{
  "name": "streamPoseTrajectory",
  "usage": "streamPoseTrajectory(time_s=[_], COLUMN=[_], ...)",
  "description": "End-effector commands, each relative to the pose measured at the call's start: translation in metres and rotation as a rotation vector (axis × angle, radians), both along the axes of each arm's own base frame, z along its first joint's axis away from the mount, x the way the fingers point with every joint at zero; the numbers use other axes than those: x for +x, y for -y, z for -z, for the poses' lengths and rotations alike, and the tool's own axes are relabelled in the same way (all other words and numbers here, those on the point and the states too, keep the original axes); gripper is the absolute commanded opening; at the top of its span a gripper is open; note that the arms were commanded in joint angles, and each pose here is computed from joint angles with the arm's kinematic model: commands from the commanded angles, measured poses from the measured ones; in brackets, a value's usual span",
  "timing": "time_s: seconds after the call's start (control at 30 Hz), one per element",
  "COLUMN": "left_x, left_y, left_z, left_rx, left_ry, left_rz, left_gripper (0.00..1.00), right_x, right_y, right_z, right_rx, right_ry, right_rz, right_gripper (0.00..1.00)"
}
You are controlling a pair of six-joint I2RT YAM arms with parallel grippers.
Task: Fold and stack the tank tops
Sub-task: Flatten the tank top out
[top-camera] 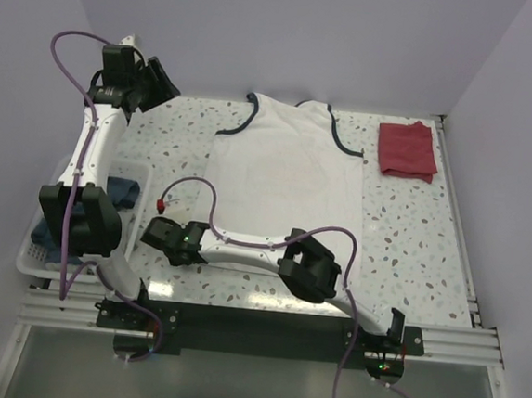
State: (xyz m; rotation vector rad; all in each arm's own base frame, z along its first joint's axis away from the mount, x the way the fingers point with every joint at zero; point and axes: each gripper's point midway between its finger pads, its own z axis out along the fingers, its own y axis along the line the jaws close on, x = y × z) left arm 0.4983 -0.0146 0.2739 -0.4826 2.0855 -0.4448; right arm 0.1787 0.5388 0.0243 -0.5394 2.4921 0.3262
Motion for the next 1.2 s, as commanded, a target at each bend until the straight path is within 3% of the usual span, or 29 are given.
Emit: streamPoseTrajectory(time_s=[0.0,0.1,0.17,0.2,0.23,0.3,0.33,0.43,0.47,0.73,1.17], left_x=[0.005,0.005,0.002,-0.001,-0.003,-0.011,-0.015,-0.032,-0.034,-0.079,-0.039], left_y=[0.003,0.003,0.004,0.008,0.010,0.024,0.029,0.056,0.063,0.098,0.103], left_z=[0.000,0.005,0.014,0.026,0.033,0.056,0.064,0.107,0.117,0.201,0.235], left_rx=[-0.009,-0.012,-0.014,-0.012,-0.009,0.005,0.006,-0.033,-0.048,-0.104,-0.068], left_ry=[0.022,0.014,-0.004,-0.028,-0.041,-0.084,-0.098,-0.179,-0.186,-0.332,-0.359], left_rz=[0.015,0.013,0.014,0.017,0.018,0.032,0.033,0.066,0.066,0.112,0.082], left_gripper=[0.59,0.58,0.58,0.58,0.58,0.58,0.59,0.59,0.59,0.56,0.52], right_x=[-0.004,-0.012,-0.016,-0.026,-0.030,-0.049,-0.053,-0.078,-0.080,-0.091,-0.096], right_y=[0.017,0.031,0.035,0.056,0.060,0.080,0.077,0.109,0.110,0.150,0.145], right_z=[0.015,0.020,0.001,0.016,-0.009,0.002,-0.019,-0.009,-0.027,-0.029,-0.047], right_rx=[-0.067,-0.096,-0.063,-0.107,-0.057,-0.033,0.041,0.039,0.099,0.074,0.097], right_ry=[-0.004,-0.033,-0.032,-0.069,-0.065,-0.125,-0.120,-0.198,-0.186,-0.208,-0.222], right_rz=[0.006,-0.018,-0.043,-0.057,-0.078,-0.126,-0.152,-0.204,-0.212,-0.209,-0.234], right_gripper=[0.12,0.00,0.00,0.00,0.00,0.00,0.00,0.00,0.00,0.00,0.00])
